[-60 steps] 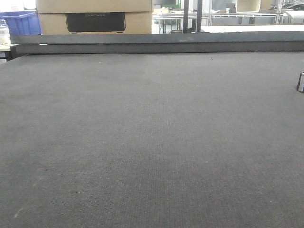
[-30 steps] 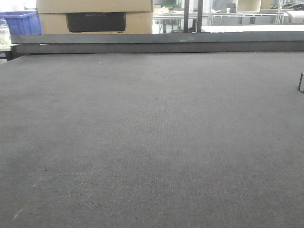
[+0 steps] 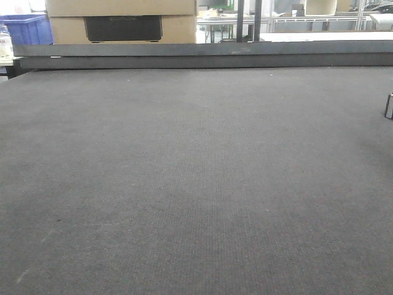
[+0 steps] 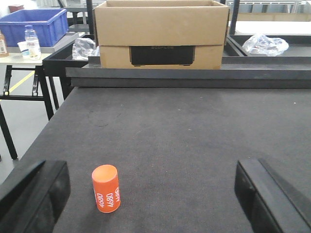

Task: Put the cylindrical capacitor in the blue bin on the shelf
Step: 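Close the right gripper on the capacitor and lift it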

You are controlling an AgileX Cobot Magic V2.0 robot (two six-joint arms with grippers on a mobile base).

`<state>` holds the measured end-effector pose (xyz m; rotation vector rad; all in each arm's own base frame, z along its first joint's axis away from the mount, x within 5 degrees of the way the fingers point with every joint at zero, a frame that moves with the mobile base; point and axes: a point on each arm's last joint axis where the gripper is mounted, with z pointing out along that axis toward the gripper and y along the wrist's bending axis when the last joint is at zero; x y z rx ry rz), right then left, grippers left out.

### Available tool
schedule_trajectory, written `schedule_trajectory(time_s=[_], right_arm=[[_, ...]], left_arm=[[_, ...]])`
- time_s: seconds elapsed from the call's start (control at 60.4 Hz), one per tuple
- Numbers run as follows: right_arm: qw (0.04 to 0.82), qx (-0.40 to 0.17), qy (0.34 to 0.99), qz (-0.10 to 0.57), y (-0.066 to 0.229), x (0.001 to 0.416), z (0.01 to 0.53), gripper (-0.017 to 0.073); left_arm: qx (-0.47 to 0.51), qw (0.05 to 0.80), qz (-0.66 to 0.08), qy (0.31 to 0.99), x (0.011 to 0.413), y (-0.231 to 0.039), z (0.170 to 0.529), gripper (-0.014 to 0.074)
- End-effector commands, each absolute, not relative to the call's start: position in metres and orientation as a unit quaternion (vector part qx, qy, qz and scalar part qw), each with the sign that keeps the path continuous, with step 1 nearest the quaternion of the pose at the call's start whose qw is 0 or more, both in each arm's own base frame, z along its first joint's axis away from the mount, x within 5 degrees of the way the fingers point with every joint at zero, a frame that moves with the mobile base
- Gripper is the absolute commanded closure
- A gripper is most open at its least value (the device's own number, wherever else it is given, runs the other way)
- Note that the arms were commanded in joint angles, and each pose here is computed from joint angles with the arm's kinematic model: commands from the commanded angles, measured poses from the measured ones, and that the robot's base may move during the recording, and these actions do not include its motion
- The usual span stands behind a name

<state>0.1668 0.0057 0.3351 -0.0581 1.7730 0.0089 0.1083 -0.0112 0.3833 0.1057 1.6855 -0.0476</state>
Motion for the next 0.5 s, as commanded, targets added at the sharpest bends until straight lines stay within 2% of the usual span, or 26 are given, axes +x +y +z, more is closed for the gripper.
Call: schedule_trajectory(time_s=[0.0,0.215,0.48], right_arm=[[0.624,-0.025,0.781,-0.003,0.005,0.191,0.312,0.0011],[0.614,0.058,0.787,-0.022,-0.018,0.226,0.26,0.0011],[0.668,0.072,0.738,-0.063,-0.032,0.268,0.224,0.0011]], left_arm=[[0.048,0.666,-0.025,0.744,0.108,-0.012,0.383,-0.0008],[0.048,0.657,-0.026,0.752,0.108,-0.012,0.381,-0.0008],[0.047,0.641,-0.022,0.766,0.107,-0.011,0.377,-0.0008]])
